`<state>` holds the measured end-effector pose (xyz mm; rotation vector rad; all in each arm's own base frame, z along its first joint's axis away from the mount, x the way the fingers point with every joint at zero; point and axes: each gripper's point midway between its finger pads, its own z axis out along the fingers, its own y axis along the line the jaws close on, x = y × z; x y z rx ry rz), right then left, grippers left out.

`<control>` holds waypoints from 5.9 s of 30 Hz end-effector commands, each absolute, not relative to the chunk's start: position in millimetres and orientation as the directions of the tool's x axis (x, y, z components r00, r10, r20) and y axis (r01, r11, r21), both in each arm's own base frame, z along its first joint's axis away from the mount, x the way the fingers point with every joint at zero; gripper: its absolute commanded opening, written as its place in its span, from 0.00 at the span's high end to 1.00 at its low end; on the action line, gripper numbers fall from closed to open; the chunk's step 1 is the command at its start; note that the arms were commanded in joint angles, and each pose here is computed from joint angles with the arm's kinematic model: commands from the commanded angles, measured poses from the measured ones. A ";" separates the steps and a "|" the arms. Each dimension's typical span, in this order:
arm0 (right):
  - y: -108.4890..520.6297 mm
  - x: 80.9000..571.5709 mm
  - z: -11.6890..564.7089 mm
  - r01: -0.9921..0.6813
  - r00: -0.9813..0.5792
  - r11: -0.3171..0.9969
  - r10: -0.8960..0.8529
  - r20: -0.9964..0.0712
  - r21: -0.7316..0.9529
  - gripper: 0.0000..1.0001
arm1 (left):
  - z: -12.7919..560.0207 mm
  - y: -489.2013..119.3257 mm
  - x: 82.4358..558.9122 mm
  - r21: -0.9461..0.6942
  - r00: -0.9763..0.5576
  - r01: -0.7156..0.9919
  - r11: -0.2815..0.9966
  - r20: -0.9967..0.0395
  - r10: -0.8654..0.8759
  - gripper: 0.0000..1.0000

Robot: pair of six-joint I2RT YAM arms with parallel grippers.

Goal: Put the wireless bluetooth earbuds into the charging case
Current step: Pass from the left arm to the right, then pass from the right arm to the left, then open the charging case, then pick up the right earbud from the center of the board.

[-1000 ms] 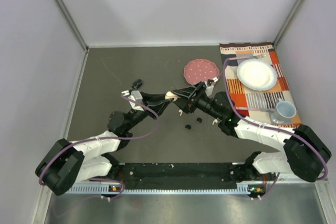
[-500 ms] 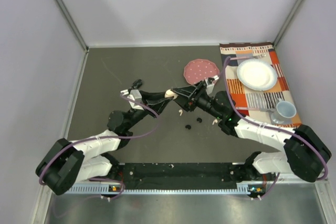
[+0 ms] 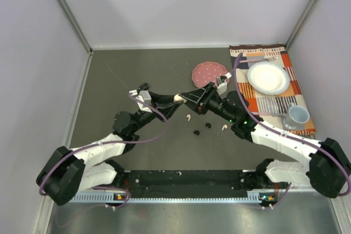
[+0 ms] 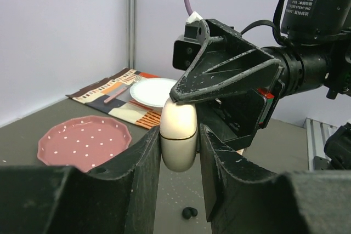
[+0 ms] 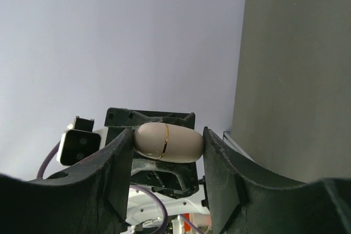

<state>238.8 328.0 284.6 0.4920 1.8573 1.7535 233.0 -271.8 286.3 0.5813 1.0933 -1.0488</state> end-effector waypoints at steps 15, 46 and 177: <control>326.8 233.4 318.9 -0.205 -0.776 0.032 0.604 -0.182 0.978 0.80 | 300.2 -279.9 225.8 -0.070 0.093 0.926 0.371 -0.910 -0.404 0.46; 329.9 223.6 316.6 -0.232 -0.802 -0.015 0.569 -0.183 0.973 0.48 | 300.8 -268.3 222.7 -0.042 0.186 0.908 0.418 -0.852 -0.490 1.00; 163.3 268.1 200.7 -0.025 -0.601 0.855 0.401 -0.691 0.518 0.03 | 324.5 -251.5 196.4 0.091 0.275 0.880 0.467 -0.898 -0.343 1.00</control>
